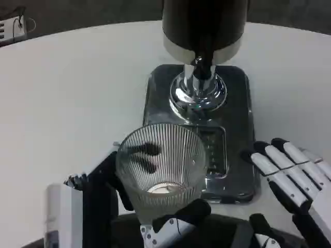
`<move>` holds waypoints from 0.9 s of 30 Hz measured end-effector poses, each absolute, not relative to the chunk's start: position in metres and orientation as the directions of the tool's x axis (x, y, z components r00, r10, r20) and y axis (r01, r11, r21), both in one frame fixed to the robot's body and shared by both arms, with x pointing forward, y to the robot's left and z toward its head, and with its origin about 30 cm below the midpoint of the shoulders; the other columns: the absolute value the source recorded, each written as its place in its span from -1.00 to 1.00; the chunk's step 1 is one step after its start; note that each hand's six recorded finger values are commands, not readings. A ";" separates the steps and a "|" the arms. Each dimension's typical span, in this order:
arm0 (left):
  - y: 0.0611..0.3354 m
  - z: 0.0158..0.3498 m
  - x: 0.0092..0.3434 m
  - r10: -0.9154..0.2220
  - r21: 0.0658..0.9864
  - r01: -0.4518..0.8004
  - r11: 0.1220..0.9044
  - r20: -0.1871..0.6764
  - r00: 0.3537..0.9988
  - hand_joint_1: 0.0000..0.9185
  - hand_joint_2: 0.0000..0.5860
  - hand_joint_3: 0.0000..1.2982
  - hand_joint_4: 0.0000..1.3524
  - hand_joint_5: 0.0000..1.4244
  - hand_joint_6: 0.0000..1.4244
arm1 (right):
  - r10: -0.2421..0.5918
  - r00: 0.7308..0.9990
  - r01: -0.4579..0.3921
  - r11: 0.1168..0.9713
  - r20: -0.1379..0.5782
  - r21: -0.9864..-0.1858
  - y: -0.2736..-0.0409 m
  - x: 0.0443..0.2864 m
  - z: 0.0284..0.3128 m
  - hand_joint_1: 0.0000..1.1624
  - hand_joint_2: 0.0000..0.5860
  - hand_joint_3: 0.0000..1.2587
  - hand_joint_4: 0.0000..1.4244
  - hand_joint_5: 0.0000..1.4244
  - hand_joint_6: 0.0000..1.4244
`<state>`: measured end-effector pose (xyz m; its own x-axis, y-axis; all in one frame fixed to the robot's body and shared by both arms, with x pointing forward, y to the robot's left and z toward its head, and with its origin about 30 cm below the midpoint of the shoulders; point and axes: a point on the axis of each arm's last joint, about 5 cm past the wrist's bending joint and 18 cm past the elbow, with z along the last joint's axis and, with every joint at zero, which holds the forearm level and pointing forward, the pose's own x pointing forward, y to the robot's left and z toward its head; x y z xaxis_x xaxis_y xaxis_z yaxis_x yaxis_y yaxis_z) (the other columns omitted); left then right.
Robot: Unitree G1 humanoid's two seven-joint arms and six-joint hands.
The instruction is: Grasp the cup under the faucet to collect the drink, then remove the cup.
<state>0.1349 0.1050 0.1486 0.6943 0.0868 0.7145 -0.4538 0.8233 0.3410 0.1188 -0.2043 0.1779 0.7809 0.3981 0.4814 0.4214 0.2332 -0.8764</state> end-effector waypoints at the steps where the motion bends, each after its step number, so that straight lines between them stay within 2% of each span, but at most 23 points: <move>1: 0.105 0.149 0.135 0.087 0.341 -0.454 0.823 0.714 0.694 0.68 -1.00 0.61 0.53 0.59 0.88 | 0.398 0.781 0.421 0.233 0.481 -0.877 -0.204 0.119 0.178 -0.74 0.80 -0.80 -0.88 -0.90 -0.77; 21: 0.105 0.147 0.133 0.092 0.346 -0.452 0.822 0.704 0.704 0.68 -1.00 0.61 0.53 0.61 0.86 | 0.392 0.789 0.407 0.244 0.474 -0.880 -0.205 0.116 0.176 -0.74 0.80 -0.80 -0.88 -0.90 -0.75; 27: 0.107 0.147 0.144 0.104 0.344 -0.476 0.809 0.715 0.692 0.68 -1.00 0.61 0.53 0.60 0.86 | 0.389 0.792 0.404 0.242 0.470 -0.882 -0.206 0.116 0.176 -0.74 0.80 -0.80 -0.88 -0.90 -0.75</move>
<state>0.1443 0.1073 0.1470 0.6918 0.1038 0.7146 -0.4765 0.8092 0.3438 0.1155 -0.2057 0.1760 0.7925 0.3889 0.4698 0.4041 0.2419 -0.8821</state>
